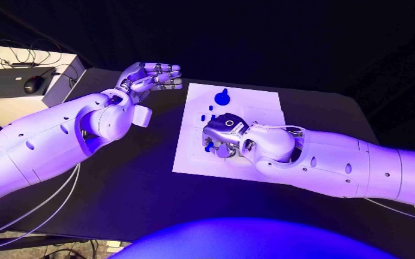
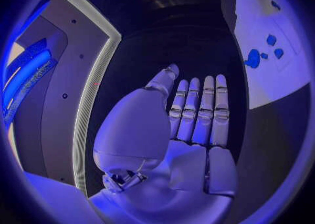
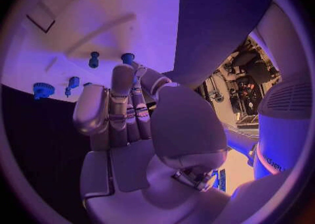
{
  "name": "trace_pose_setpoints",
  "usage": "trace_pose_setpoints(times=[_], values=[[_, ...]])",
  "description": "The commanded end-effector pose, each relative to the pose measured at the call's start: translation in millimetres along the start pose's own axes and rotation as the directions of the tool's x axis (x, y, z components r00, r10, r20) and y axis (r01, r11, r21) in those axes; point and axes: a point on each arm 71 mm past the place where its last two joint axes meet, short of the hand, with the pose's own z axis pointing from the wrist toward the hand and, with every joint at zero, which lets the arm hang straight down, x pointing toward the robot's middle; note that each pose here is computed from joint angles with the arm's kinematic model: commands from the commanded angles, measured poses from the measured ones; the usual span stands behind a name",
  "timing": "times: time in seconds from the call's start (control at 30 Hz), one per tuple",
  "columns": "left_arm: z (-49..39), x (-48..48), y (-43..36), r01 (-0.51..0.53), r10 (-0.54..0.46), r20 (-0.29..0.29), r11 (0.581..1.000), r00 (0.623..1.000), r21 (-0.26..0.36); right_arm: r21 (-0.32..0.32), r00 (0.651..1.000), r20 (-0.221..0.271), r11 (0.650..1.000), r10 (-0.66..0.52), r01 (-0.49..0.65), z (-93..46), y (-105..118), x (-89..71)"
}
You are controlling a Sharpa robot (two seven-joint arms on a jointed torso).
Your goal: Assemble the parts on the task board
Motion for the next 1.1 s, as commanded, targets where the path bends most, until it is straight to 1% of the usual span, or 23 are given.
trace_pose_setpoints(times=[0.03,0.2,0.47,0.73,0.9,1.03,1.1], values=[[0.1,2.2,-0.5,0.010,-0.010,-0.016,1.000,1.000,0.005,-0.003,1.000,-0.014,1.000,-0.019,0.019,1.3,-0.2,2.1],[-0.1,2.0,-0.6,0.010,-0.009,-0.016,1.000,1.000,0.005,-0.001,1.000,-0.020,1.000,-0.019,0.019,2.9,-0.2,4.1],[-0.1,1.8,-0.6,0.009,-0.009,-0.015,1.000,1.000,0.005,-0.009,1.000,0.008,1.000,0.009,-0.009,4.5,0.0,4.0],[-0.2,1.6,-0.5,0.009,-0.009,-0.014,1.000,1.000,0.004,-0.012,0.995,0.085,0.999,0.047,-0.046,1.1,-2.2,0.1],[-0.3,1.3,-0.5,0.009,-0.009,-0.014,1.000,1.000,0.003,-0.009,0.991,0.114,0.997,0.072,-0.072,-3.5,-4.9,-1.6],[-0.2,1.1,-0.3,0.009,-0.009,-0.014,1.000,1.000,0.003,-0.003,0.984,0.145,0.995,0.102,-0.102,-10.3,-8.2,-4.0],[-0.1,1.1,-0.2,0.009,-0.009,-0.014,1.000,1.000,0.002,0.002,0.976,0.174,0.991,0.129,-0.131,-16.0,-11.4,-6.9]])
